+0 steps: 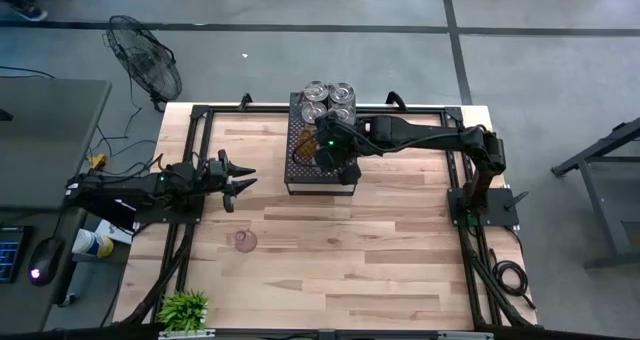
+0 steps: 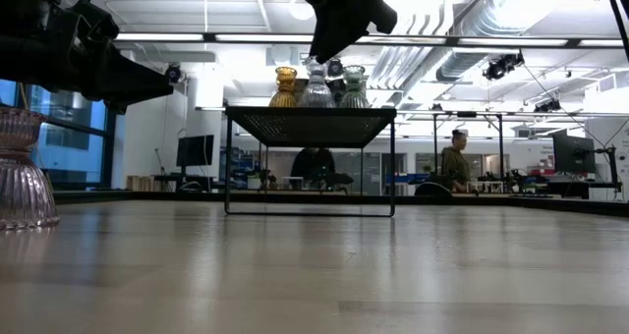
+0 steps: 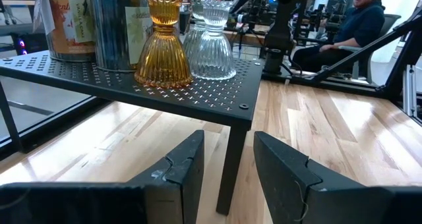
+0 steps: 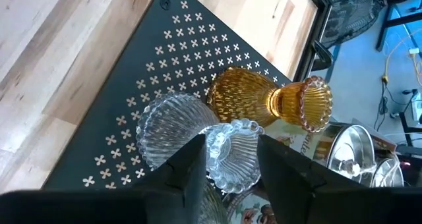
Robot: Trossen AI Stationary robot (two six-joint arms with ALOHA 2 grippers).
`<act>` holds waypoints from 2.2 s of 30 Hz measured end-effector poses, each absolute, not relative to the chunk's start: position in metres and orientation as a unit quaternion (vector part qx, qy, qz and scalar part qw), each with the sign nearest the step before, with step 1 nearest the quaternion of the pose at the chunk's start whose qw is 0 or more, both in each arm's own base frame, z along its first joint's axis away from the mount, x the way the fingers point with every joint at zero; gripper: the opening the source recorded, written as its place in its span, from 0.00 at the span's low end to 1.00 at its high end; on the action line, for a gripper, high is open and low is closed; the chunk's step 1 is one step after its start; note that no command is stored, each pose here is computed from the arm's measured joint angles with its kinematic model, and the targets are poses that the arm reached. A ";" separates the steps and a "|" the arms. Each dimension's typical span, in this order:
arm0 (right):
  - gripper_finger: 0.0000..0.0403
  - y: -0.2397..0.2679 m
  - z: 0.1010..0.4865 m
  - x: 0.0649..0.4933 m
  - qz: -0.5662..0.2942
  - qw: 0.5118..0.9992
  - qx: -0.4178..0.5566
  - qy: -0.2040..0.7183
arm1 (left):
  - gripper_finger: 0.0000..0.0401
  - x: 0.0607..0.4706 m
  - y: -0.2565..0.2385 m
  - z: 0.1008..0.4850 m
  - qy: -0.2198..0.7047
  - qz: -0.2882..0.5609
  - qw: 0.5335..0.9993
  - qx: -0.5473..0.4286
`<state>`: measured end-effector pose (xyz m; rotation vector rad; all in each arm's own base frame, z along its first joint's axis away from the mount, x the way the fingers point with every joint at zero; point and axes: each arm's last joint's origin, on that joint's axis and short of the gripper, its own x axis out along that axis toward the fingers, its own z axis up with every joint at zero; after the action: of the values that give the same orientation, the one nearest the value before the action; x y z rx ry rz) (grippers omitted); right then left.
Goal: Pick & Place candle stick holders
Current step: Adjust the green candle holder on the black shelf
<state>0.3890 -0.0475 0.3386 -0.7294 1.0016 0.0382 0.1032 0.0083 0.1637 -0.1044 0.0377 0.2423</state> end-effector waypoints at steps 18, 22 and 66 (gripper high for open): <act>0.38 -0.036 0.361 0.373 -0.036 0.830 -0.323 0.454 | 0.32 0.103 0.008 0.164 0.019 0.120 0.991 -0.052; 0.38 -0.028 0.377 0.360 -0.071 0.846 -0.297 0.437 | 0.32 0.103 0.008 0.164 0.019 0.120 0.991 -0.052; 0.00 -0.041 0.243 0.292 -0.273 0.897 -0.057 0.344 | 0.32 0.103 0.008 0.164 0.019 0.120 0.991 -0.052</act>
<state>0.2918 -0.0408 0.2431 -0.1176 0.7127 -0.5663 0.1032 0.0083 0.1637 -0.1044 0.0377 0.2401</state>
